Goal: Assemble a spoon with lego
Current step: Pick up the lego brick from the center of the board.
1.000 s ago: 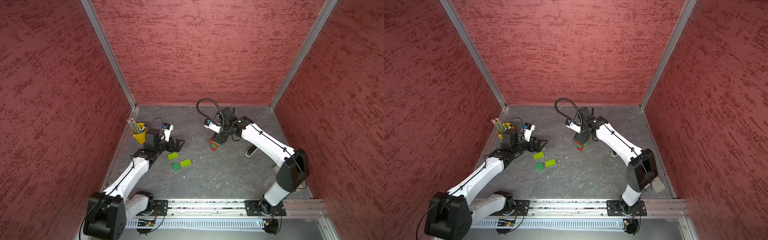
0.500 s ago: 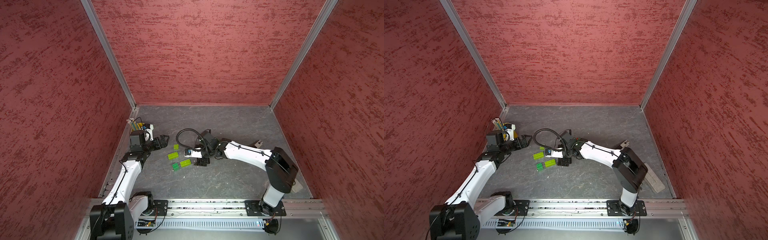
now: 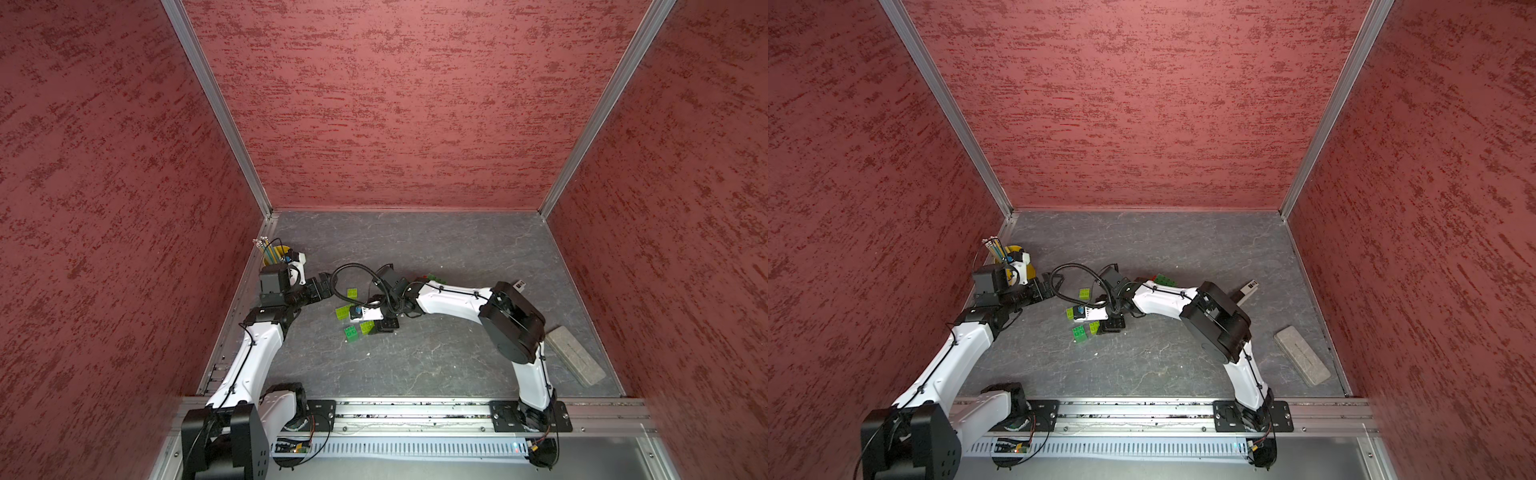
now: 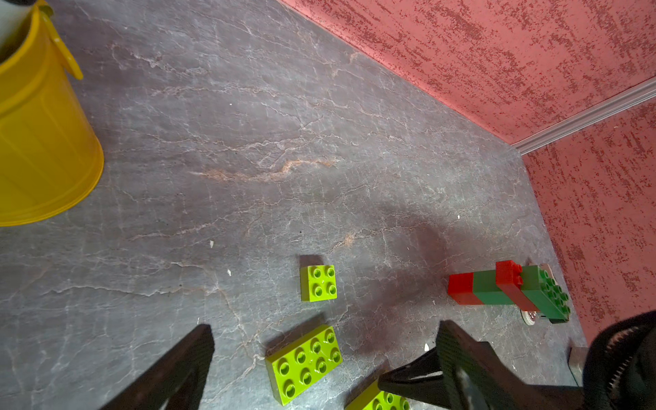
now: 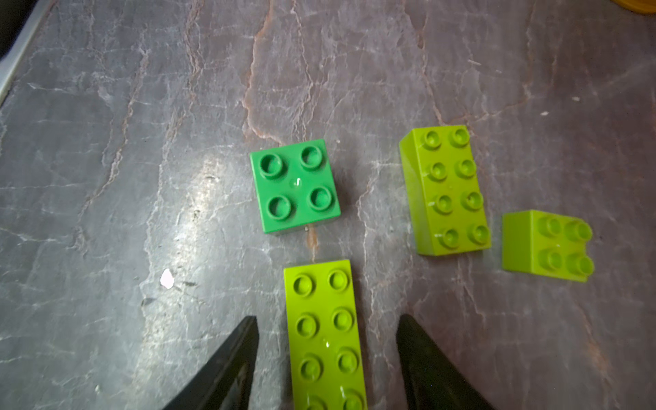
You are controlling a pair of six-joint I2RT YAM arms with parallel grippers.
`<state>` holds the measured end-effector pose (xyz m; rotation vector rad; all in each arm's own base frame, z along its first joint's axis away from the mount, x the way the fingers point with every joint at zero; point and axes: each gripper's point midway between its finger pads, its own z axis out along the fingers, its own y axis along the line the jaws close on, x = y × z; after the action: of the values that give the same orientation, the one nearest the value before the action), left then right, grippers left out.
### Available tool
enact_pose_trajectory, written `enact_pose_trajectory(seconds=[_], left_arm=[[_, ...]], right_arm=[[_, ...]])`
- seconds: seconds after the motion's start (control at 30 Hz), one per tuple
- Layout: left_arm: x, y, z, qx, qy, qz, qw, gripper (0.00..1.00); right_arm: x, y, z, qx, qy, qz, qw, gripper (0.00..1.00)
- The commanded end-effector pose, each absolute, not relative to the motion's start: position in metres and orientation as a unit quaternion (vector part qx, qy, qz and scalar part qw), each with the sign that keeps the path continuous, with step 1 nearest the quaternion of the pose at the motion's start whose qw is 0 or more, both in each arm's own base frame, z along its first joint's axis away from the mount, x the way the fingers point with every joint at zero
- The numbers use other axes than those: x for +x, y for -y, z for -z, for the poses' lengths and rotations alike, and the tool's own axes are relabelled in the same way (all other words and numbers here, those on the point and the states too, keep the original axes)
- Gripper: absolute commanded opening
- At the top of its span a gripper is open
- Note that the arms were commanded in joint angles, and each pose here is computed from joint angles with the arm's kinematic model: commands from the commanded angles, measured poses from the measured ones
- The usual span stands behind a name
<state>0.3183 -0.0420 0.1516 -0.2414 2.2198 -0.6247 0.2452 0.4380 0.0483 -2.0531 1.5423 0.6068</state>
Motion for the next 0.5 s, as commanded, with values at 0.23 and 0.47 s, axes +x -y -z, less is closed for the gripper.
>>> enact_pose_trajectory(seconds=[0.23, 0.47], left_arm=[[0.318, 0.040, -0.156, -0.095, -0.874, 0.245, 0.409, 1.00], [0.317, 0.042, -0.155, -0.091, -0.874, 0.247, 0.408, 1.00]], right_arm=[[0.239, -0.452, -0.035, -0.776, -0.545, -0.225, 0.223, 0.50], [0.241, -0.443, -0.030, -0.776, -0.558, -0.207, 0.209, 0.47]])
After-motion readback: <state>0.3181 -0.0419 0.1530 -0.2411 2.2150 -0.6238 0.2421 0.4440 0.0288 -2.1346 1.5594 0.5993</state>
